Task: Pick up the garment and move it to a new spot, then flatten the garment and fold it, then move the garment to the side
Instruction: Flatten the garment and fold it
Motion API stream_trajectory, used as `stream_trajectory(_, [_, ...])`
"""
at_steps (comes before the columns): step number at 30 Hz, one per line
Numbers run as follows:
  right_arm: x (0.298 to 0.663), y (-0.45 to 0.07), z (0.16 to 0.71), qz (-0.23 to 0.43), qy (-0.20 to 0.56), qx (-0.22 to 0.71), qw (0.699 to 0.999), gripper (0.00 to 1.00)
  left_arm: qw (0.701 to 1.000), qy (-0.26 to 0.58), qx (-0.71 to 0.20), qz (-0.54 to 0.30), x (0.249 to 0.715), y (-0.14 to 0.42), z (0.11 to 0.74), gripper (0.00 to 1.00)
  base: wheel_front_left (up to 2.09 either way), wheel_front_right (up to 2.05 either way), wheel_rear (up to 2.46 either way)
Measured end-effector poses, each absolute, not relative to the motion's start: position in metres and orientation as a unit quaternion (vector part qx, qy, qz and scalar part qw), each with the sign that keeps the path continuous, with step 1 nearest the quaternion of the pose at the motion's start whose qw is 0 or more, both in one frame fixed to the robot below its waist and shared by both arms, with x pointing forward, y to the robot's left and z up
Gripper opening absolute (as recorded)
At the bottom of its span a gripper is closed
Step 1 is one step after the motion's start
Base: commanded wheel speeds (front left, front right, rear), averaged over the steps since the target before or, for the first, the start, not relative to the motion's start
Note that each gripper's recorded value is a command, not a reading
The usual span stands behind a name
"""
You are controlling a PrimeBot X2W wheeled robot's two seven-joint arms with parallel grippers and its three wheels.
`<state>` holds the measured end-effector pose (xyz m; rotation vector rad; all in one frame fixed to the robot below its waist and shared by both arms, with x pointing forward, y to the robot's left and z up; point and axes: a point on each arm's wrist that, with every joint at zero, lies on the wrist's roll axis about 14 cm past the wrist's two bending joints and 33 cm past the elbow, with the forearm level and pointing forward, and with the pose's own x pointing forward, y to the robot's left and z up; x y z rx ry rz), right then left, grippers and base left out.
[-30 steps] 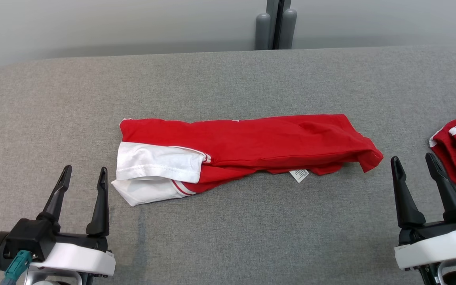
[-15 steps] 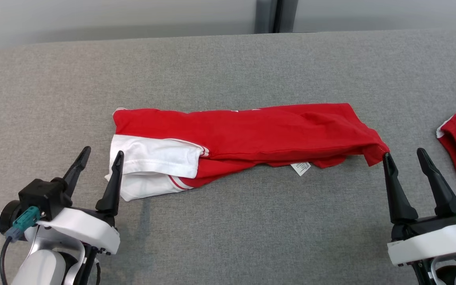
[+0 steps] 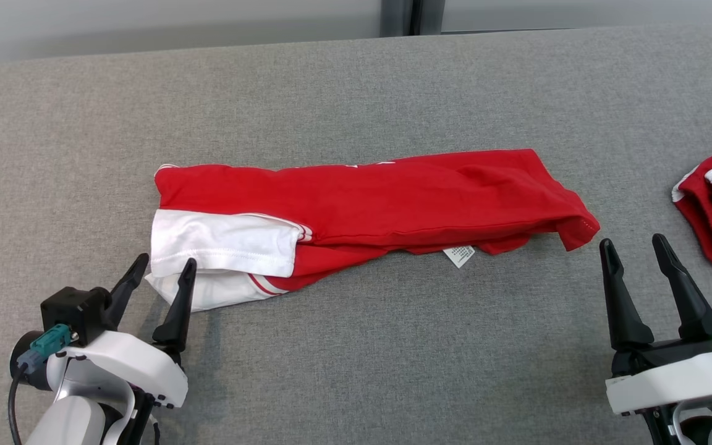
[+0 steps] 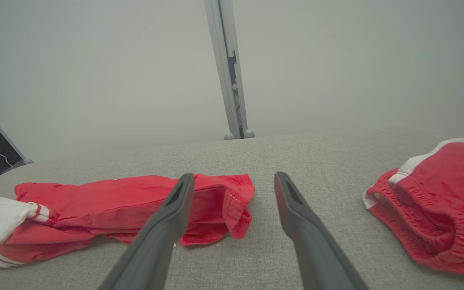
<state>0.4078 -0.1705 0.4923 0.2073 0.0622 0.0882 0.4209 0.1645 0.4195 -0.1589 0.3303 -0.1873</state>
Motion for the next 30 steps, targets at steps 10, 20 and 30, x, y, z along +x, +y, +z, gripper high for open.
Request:
stream_trajectory(10, [0.410, -0.170, 0.495, 0.045, 0.025, 0.104, 0.993, 1.00, 0.981, 0.151, -0.063, -0.108, 0.412, 0.160, 0.427, 0.00, 0.00, 0.00, 0.00])
stream_trajectory(20, [0.411, -0.172, 0.494, 0.042, 0.029, 0.100, 0.994, 1.00, 0.986, 0.120, -0.052, -0.104, 0.418, 0.164, 0.441, 0.00, 0.00, 0.00, 0.00])
stream_trajectory(30, [0.422, -0.162, 0.454, 0.056, 0.091, 0.109, 0.988, 1.00, 0.988, 0.107, -0.044, -0.098, 0.423, 0.168, 0.447, 0.00, 0.00, 0.00, 0.00])
